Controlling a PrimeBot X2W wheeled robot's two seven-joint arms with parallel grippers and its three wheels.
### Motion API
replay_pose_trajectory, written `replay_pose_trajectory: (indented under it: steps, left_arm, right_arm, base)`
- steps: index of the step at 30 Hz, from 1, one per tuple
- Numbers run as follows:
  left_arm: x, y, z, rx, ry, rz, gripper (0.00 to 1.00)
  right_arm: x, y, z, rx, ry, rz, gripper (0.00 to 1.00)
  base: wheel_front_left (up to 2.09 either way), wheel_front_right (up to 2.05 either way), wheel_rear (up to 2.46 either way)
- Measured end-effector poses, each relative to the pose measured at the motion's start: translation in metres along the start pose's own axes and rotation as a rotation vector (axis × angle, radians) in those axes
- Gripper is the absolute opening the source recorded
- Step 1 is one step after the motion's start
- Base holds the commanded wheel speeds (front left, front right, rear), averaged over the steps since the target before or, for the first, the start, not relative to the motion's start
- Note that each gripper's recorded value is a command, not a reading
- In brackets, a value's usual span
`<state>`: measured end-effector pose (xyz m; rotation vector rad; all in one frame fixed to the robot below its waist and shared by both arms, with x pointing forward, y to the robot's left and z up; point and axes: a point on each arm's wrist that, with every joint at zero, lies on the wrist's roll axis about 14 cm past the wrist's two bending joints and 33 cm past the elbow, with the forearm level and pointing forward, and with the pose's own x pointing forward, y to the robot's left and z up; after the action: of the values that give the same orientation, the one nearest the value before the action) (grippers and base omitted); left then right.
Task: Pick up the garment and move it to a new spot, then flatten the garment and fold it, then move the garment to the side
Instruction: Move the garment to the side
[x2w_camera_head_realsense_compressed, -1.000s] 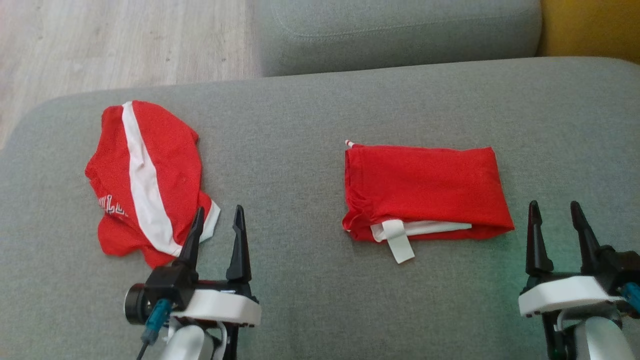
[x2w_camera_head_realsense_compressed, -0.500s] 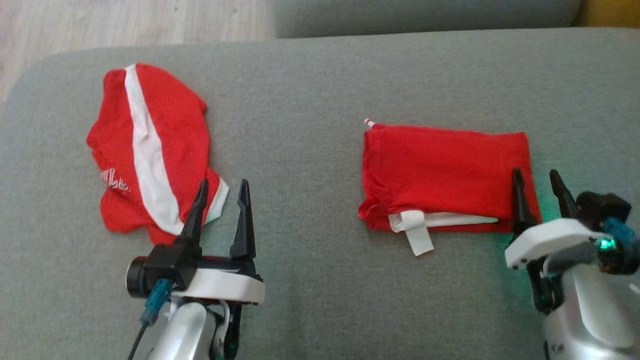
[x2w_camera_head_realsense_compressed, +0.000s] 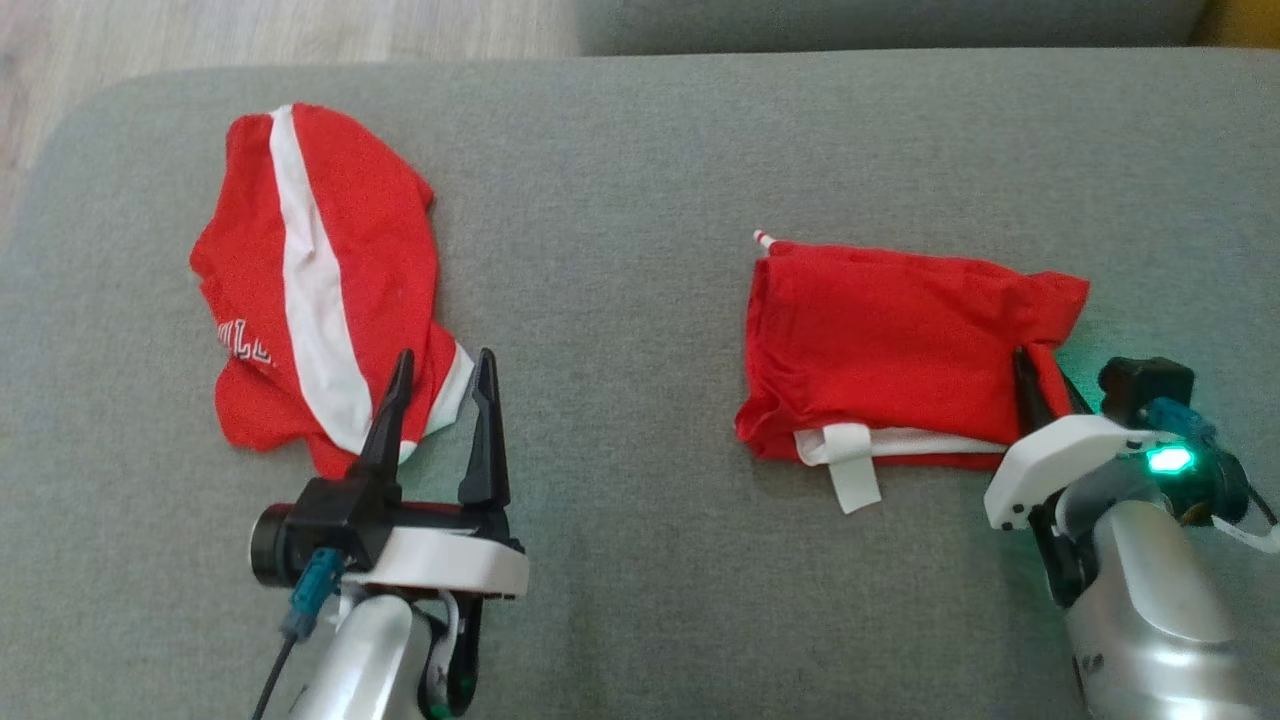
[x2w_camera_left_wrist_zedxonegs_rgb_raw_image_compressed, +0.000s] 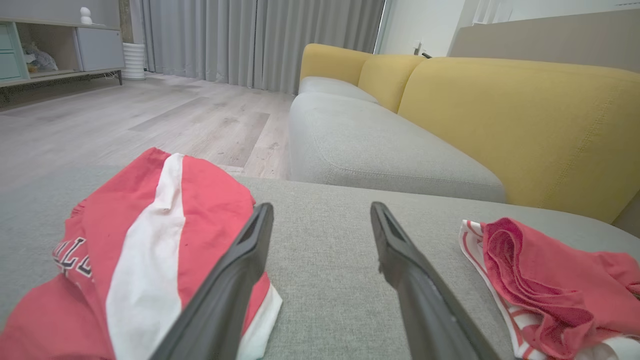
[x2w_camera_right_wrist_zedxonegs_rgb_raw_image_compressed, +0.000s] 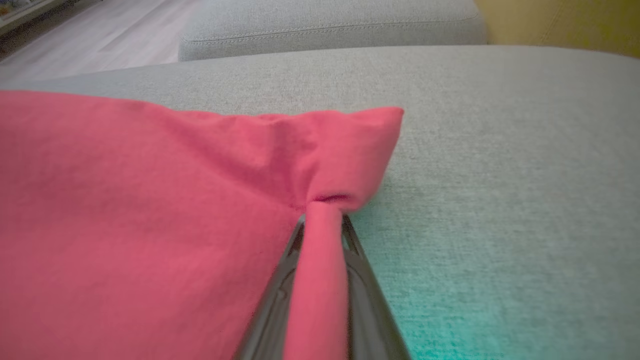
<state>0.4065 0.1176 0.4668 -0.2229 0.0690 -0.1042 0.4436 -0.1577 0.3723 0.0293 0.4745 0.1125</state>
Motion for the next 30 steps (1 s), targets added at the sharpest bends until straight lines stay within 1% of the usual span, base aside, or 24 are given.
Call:
replay_pose_trajectory:
  steps: [4,7,10,12,15,18,24,27,30]
  left_arm:
    - [0.001,-0.005,0.003,0.000,-0.009,-0.013,1.00]
    - [0.003,-0.010,0.005,-0.002,-0.014,-0.028,1.00]
    - [0.005,-0.014,0.004,-0.004,-0.013,-0.041,1.00]
    - [0.006,-0.015,0.002,-0.006,-0.009,-0.044,1.00]
    - [0.009,-0.015,-0.002,-0.010,0.001,-0.043,1.00]
    - [0.012,-0.012,-0.007,-0.013,0.015,-0.038,1.00]
    - [0.020,-0.007,-0.012,-0.012,0.025,-0.029,1.00]
    - [0.024,-0.005,-0.012,-0.011,0.024,-0.024,1.00]
    - [0.024,-0.004,-0.014,-0.007,0.029,-0.025,1.00]
  right_arm:
    - [-0.006,-0.010,0.014,-0.104,-0.051,-0.015,0.00]
    - [-0.012,-0.030,0.030,-0.172,-0.094,-0.050,0.00]
    - [-0.020,-0.068,0.042,-0.248,-0.101,-0.116,0.00]
    - [-0.026,-0.098,0.047,-0.290,-0.086,-0.171,0.00]
    - [-0.032,-0.131,0.049,-0.342,-0.055,-0.228,0.00]
    - [-0.039,-0.164,0.041,-0.374,0.000,-0.288,0.00]
    - [-0.058,-0.233,0.044,-0.402,0.062,-0.437,0.00]
    - [-0.063,-0.251,0.045,-0.425,0.077,-0.478,0.00]
    - [-0.059,-0.255,0.053,-0.429,0.059,-0.492,0.00]
  base:
    - [0.00,0.00,0.00]
    - [0.00,0.00,0.00]
    - [0.00,0.00,0.00]
    - [0.00,0.00,0.00]
    - [0.00,0.00,0.00]
    - [0.00,0.00,0.00]
    - [0.00,0.00,0.00]
    - [0.00,0.00,0.00]
    - [0.00,0.00,0.00]
